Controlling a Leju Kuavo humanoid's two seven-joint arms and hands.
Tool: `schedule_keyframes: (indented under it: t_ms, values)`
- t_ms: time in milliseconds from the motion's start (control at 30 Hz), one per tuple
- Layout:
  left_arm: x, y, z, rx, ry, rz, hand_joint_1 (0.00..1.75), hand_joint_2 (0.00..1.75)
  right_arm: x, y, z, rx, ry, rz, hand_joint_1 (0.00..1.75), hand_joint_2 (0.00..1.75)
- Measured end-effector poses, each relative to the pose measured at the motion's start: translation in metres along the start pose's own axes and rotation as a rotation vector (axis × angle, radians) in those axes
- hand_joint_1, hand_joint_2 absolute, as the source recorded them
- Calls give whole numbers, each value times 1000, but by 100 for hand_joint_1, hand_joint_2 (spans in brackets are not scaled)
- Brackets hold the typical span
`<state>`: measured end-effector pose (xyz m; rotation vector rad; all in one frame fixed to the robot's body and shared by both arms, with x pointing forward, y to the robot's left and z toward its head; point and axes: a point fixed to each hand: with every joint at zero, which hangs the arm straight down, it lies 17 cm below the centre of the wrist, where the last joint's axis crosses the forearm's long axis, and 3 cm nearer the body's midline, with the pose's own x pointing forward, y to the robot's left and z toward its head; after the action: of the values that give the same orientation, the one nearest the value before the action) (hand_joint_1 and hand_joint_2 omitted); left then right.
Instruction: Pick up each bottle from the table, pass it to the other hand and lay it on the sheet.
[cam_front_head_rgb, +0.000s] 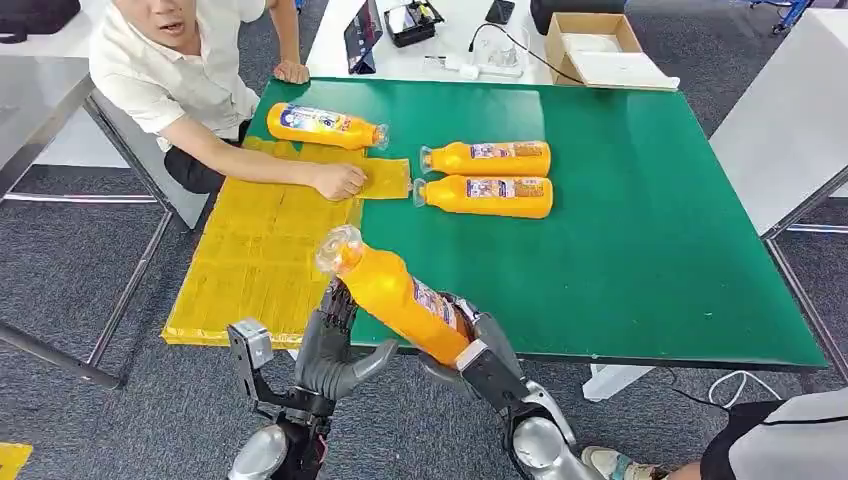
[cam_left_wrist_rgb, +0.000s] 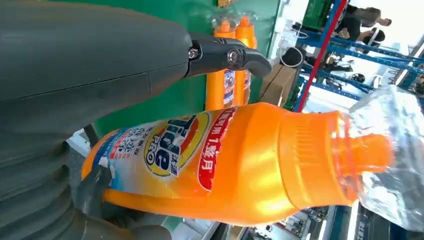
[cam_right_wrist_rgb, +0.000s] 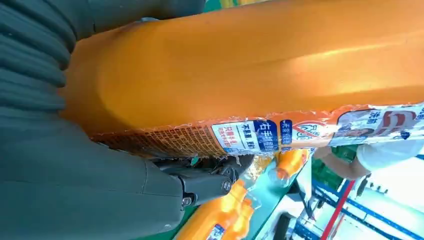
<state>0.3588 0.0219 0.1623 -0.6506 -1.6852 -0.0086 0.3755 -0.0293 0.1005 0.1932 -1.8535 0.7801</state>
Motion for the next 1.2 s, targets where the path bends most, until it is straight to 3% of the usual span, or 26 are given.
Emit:
schedule_keyframes:
  t_ms: [733, 767, 800, 833, 1200]
  values:
    - [-2, -2, -12, -42, 48, 146, 0, 175, 4, 44, -19, 133, -15, 26, 175, 175]
    - [-1, -2, -12, -46, 46, 160, 10, 175, 3, 46, -20, 138, -18, 24, 175, 175]
    - [0, -3, -12, -50, 45, 175, 150, 175, 3, 48, -20, 144, -20, 21, 175, 175]
    - [1, -3, -13, -55, 43, 189, 175, 175, 4, 51, -20, 152, -23, 18, 175, 175]
    - [16, 6, -12, -57, -8, 308, 175, 175, 11, 66, -26, 201, -53, 8, 175, 175]
